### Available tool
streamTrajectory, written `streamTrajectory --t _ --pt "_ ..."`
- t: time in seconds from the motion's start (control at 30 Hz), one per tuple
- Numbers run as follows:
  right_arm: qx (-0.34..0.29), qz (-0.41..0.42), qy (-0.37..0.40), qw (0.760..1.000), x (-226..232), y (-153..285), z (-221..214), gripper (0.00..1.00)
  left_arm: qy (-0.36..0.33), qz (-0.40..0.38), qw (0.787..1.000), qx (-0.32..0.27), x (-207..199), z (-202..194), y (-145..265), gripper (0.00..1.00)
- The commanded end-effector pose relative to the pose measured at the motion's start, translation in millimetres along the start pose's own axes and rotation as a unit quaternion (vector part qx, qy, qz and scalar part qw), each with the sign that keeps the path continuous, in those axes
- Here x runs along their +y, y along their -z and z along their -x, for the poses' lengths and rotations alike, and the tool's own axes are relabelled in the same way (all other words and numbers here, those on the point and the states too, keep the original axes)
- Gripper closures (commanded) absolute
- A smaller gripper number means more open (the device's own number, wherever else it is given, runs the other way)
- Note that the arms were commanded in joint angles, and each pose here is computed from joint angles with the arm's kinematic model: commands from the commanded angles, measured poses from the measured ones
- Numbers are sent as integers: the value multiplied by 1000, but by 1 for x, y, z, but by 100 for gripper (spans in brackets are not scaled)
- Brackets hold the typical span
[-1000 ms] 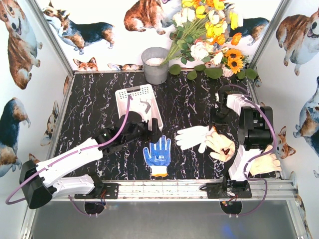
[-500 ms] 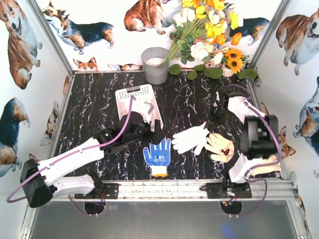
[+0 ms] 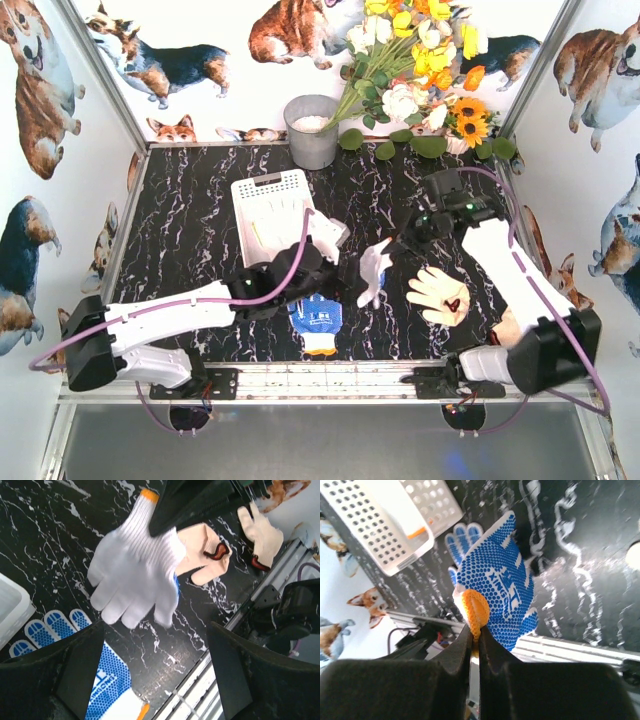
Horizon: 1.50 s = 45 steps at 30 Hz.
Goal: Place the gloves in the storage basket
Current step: Pick up the glove from the center of the board, then pair the glove with the glove.
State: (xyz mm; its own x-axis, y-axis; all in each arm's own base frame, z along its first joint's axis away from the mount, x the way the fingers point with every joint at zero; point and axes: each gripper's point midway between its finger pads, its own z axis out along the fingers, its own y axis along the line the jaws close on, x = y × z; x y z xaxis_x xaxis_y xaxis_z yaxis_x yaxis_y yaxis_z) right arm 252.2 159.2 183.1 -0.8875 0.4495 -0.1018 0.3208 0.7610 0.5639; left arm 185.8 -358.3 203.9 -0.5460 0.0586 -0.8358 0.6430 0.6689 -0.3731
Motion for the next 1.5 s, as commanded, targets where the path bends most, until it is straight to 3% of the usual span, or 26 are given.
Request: streamTrajectory --t 0.0,0.27,0.33,0.4,0.53,0.67,0.8,0.87,0.97,1.0,1.13,1.47 --pt "-45 41 -76 995 42 34 -9 100 -12 26 998 -63 -11 30 -6 23" --pt "-59 47 -115 990 63 50 -23 100 -36 40 996 -70 -19 32 -17 22" --pt "-60 46 -114 991 63 51 -26 100 -41 38 996 -75 -22 33 -20 26" --pt "-59 54 -112 990 63 51 -28 100 -47 39 995 -75 -22 33 -23 37" --pt "-60 93 -92 990 70 49 -30 100 -57 34 995 -73 -25 34 -24 75" --pt "-73 139 -51 986 77 57 -33 100 -49 36 995 -79 -19 33 -13 97" --pt "-100 179 31 978 83 67 -33 63 -47 38 996 -72 -12 29 2 100" --pt "-121 194 71 971 85 75 -31 50 -48 31 997 -53 -8 25 7 100" --pt "-153 211 113 959 84 95 -33 11 -39 9 999 -18 -2 18 15 100" --pt "-156 215 122 956 83 99 -34 4 -36 -2 999 -8 -1 17 18 100" --pt "-125 244 166 947 87 103 -51 1 -41 -76 996 28 -8 15 29 100" --pt "-100 277 385 875 87 100 -84 3 -27 -199 978 62 -13 30 66 100"
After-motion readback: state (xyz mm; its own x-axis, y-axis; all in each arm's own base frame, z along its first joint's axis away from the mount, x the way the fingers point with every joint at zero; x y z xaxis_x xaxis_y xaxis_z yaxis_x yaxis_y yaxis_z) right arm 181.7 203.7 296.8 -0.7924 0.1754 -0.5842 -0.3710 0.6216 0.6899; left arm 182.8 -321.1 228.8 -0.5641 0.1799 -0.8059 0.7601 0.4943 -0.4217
